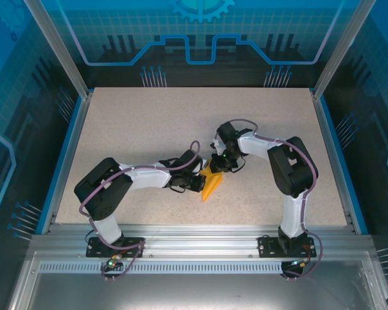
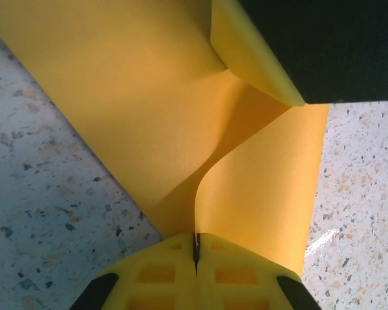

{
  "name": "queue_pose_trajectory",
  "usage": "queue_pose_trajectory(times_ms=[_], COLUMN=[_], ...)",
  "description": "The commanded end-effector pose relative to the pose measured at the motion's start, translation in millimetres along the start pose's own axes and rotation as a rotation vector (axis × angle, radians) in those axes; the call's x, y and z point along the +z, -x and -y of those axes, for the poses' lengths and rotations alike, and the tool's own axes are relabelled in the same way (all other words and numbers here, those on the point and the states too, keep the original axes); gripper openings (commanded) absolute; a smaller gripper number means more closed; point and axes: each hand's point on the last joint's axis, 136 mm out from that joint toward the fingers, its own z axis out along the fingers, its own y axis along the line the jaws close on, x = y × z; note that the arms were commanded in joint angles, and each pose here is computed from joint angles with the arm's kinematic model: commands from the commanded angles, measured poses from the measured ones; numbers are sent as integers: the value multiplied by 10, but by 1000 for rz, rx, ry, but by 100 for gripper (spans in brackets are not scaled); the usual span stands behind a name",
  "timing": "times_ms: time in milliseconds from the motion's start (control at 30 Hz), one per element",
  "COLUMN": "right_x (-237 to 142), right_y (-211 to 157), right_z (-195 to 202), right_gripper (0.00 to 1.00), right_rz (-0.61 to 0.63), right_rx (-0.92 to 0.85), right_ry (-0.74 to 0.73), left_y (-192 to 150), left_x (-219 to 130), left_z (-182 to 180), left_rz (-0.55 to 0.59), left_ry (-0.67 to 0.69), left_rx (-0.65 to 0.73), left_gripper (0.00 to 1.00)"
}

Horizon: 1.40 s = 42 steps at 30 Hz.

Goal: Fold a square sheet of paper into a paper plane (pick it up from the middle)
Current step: Third fold the triangle at the center of the table.

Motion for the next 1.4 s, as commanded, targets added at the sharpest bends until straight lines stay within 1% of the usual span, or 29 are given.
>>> queue_pose_trajectory(times_ms=[0,133,500,767,867,933,1033,1133,1267,1367], right_x=[87,84,64,15,-143,-359,-674,-813,-766,-621], right_y=[-112,-105,-92,-53,22,95,135,29,-224,-413], right_z=[-1,-1,-13,-49,-88,-115,-36,-29,-274,-414], right_gripper=[16,16,16,18,18,19,19,17,13,12], right_rz=[-57,-55,-51,-38,16,85,187,241,244,221], right_rx=[13,11,9,10,24,32,72,113,123,135], right_ry=[-13,-15,-13,-7,13,31,34,111,266,325], left_y=[175,174,8,-26,-35,-34,-45,-26,-15,-4], left_x=[-168,-175,38,46,35,31,27,17,12,10], left_z=[90,96,-9,-5,-6,-5,-11,3,12,12], left_rz=[55,55,-16,-24,-27,-25,-25,-18,-11,-10], left_ry=[-26,-29,-8,-18,-17,-16,-14,-19,-24,-24], left_rx=[36,38,5,-11,-13,-13,-19,-22,-25,-25], left_gripper=[3,3,3,3,3,3,3,3,3,3])
